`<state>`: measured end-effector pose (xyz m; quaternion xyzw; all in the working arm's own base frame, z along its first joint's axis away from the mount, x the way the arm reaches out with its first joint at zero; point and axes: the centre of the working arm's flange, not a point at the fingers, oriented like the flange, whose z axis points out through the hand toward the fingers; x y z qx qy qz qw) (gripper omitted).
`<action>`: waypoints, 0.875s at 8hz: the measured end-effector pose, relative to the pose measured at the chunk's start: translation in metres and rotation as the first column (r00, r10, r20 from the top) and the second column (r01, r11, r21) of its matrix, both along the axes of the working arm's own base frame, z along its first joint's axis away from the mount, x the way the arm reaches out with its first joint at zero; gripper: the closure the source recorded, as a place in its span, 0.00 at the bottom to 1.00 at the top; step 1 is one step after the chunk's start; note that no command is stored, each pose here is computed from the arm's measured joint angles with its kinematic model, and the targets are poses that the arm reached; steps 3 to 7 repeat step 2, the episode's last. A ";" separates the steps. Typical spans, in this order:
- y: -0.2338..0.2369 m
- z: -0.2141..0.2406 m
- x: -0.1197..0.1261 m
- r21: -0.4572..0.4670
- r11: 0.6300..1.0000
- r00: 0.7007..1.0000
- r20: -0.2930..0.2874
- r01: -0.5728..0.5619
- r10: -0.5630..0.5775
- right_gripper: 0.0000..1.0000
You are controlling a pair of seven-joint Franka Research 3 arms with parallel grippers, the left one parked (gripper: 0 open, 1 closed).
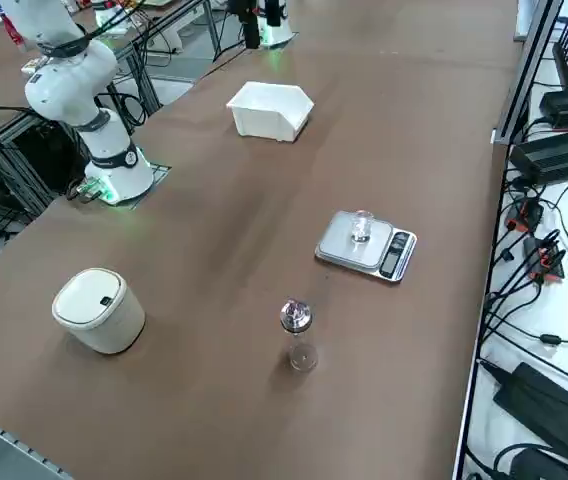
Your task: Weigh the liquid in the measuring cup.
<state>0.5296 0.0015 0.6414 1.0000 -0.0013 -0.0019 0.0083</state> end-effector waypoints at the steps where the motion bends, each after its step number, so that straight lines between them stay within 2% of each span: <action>1: -0.002 -0.002 -0.009 0.003 1.000 1.000 0.002 0.002 -0.002 0.00; 7: -0.003 -0.002 -0.014 0.004 1.000 1.000 0.004 0.003 -0.003 0.00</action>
